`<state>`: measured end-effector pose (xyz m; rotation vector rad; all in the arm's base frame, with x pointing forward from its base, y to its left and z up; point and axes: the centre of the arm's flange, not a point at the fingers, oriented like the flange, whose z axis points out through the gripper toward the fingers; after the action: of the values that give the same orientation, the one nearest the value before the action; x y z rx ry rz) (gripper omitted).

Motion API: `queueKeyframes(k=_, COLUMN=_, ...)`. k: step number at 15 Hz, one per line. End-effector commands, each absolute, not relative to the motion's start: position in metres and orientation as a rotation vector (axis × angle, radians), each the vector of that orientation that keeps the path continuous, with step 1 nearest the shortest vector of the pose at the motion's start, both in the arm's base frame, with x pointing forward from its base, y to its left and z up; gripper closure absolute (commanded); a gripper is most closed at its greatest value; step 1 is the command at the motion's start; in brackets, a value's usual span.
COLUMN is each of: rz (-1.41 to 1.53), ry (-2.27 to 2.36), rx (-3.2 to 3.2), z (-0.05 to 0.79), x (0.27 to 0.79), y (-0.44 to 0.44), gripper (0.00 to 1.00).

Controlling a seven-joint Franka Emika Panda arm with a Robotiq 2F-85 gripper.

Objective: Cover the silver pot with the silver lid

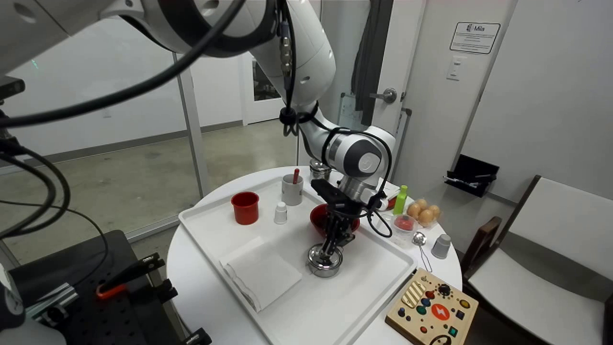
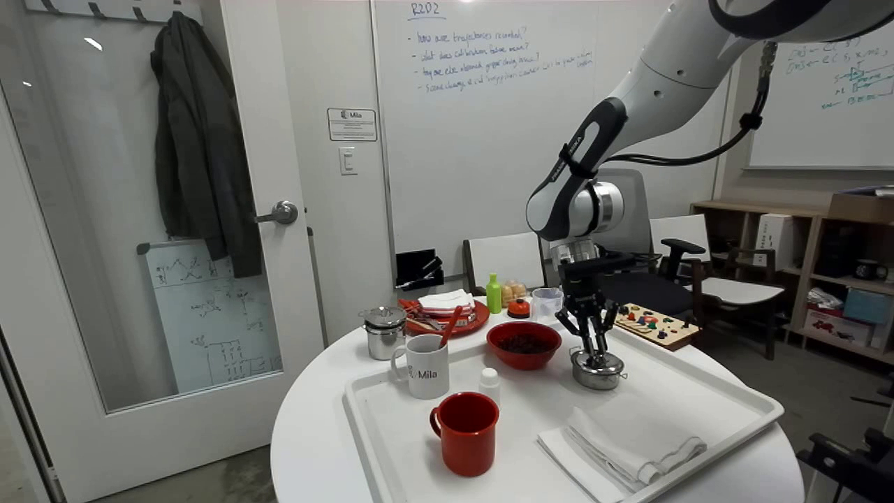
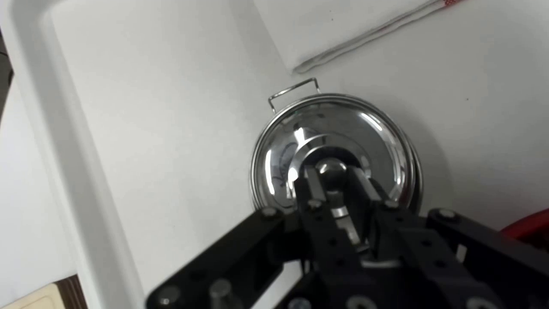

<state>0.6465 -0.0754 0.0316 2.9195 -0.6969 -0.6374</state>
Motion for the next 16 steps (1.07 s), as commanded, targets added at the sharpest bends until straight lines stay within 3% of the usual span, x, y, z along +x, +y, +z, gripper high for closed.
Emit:
queueKeyframes(k=1, rz=-0.611, ry=-0.724, rx=2.918, z=0.0387, x=0.6403, y=-0.0722, gripper=0.88)
queueKeyframes(k=9, rz=-0.598, ry=-0.719, rx=2.918, z=0.0375, x=0.6439, y=-0.0723, gripper=0.88)
queueKeyframes(k=10, rz=-0.6, ry=-0.719, rx=2.918, z=0.0374, x=0.6441, y=-0.0723, gripper=0.56)
queueKeyframes(k=11, rz=-0.599, ry=-0.719, rx=2.918, z=0.0374, x=0.6441, y=-0.0724, gripper=0.55)
queueKeyframes(k=16, rz=-0.595, ry=-0.722, rx=2.919, z=0.0386, x=0.6439, y=-0.0732, gripper=0.19)
